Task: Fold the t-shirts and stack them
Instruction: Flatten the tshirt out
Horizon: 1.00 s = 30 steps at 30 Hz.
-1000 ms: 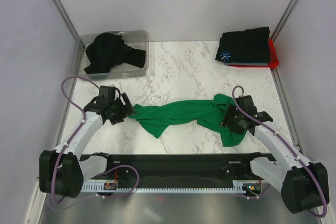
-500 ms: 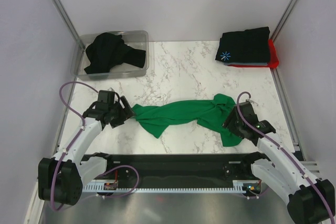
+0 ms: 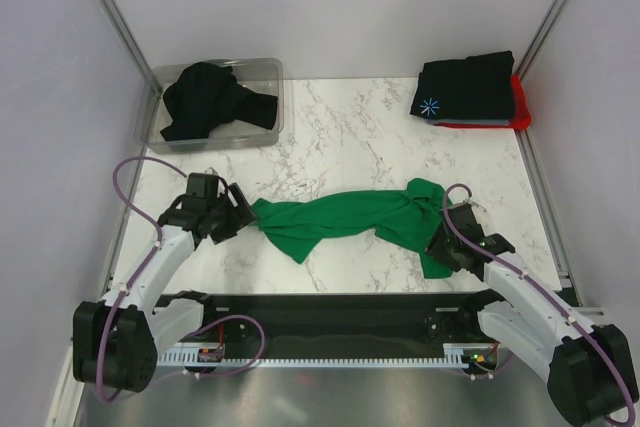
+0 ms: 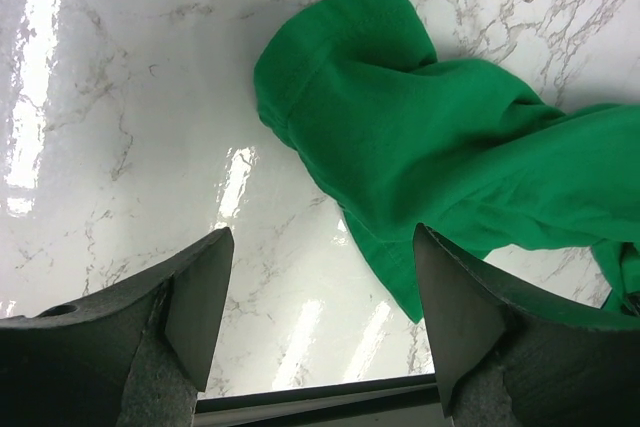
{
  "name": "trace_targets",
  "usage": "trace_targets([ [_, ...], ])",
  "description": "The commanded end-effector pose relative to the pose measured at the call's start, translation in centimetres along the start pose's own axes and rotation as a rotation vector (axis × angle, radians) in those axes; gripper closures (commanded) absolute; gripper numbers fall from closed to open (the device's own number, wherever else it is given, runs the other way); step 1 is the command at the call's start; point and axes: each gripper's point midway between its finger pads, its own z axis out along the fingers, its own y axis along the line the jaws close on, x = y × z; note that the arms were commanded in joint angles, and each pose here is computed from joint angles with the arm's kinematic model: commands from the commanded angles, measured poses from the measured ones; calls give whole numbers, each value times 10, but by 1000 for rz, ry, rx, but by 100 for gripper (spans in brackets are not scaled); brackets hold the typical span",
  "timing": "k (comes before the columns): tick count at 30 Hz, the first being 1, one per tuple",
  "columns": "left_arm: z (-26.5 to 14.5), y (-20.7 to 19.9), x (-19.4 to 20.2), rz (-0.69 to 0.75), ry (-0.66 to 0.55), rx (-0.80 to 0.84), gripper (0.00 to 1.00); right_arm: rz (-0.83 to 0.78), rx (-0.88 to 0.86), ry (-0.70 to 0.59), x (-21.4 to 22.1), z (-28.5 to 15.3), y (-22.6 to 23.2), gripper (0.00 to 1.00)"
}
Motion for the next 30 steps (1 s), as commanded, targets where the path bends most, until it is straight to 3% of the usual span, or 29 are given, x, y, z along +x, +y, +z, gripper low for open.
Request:
trace_targets([
  [1,1,-2,-9,-22,-47,10,21,4,-26,-37,-9,0,8,49],
  [10,2,-1,-8,-22,-47,10,21,-7,-55,-53,-17,-5,19,58],
  [14,3,0,-7,-25,-44,5,21,-12,-62,-46,-15,-4,21,72],
  [25,-2,3,-12,-46,-90,-6,22,-22,-89,-61,-20,-11,28,99],
  [30,-6,16,-15,-99,-157,-56,22,-31,-118,-78,-31,-26,39,100],
])
